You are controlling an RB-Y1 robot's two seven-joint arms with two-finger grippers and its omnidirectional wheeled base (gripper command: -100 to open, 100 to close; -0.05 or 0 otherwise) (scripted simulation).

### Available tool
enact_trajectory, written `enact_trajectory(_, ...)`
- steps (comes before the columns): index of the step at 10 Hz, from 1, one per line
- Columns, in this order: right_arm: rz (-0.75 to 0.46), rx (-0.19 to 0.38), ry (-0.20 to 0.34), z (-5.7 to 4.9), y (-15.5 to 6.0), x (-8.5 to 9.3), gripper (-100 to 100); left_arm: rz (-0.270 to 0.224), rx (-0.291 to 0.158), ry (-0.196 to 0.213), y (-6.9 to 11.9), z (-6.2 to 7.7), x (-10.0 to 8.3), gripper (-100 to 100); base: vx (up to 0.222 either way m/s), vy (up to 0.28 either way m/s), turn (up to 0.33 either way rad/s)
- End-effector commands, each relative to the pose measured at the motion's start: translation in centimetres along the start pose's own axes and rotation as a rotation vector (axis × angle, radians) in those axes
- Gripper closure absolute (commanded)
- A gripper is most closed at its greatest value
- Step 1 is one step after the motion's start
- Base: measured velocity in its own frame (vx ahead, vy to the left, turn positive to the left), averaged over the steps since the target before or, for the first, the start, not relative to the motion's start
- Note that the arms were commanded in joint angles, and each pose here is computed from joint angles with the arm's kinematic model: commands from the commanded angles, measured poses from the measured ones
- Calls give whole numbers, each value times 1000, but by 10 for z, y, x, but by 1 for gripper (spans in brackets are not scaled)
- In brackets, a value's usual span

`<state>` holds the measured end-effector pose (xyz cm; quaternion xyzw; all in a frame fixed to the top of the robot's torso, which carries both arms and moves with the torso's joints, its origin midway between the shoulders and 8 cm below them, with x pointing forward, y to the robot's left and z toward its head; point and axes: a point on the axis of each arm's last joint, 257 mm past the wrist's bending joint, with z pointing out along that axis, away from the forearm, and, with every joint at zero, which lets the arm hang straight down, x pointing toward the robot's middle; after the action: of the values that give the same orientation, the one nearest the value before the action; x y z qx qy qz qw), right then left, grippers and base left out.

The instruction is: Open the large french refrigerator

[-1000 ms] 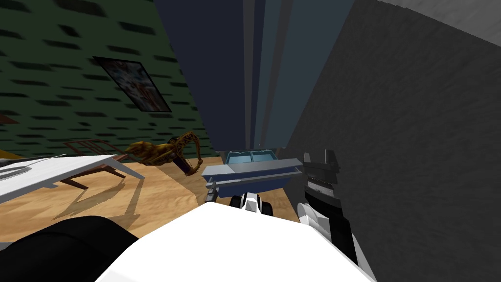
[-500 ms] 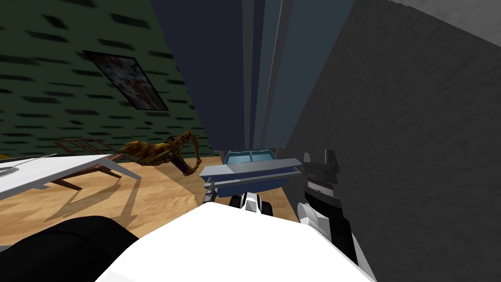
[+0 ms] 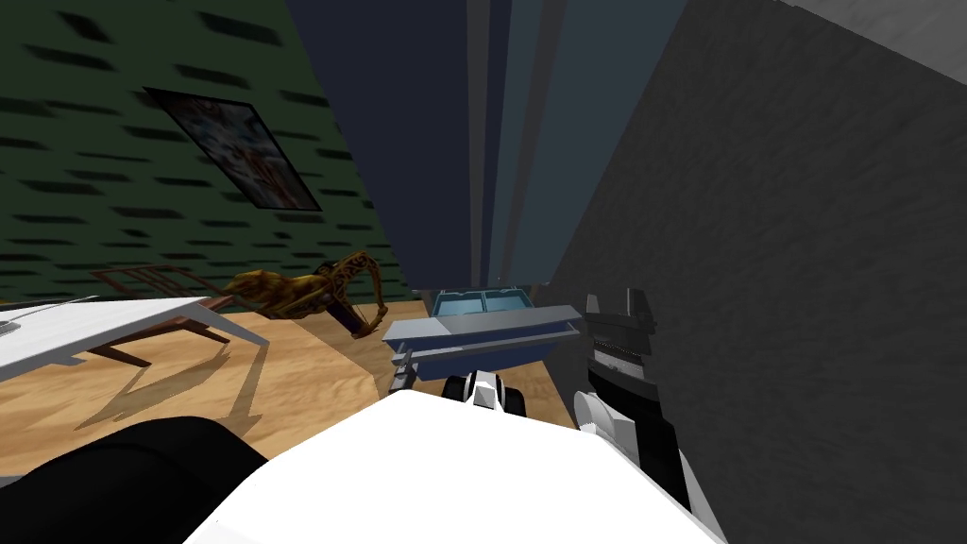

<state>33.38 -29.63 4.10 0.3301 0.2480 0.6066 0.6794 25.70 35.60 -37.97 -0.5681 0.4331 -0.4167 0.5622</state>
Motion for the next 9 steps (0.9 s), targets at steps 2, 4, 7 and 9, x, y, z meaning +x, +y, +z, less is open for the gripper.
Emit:
enact_trajectory(2,0,0,0,0,0,0,0,2,45,1,-22,7,-2,-100,-1,-9,-5)
enact_trajectory(4,0,0,0,0,0,0,0,2,-23,-6,0,-5,-3,0,3,1,-2)
enact_trajectory(7,0,0,0,0,0,0,0,2,-44,-9,7,-6,-4,0,0,0,0)
enact_trajectory(9,0,0,0,0,0,0,0,2,-52,-10,9,-7,-5,0,0,0,0)
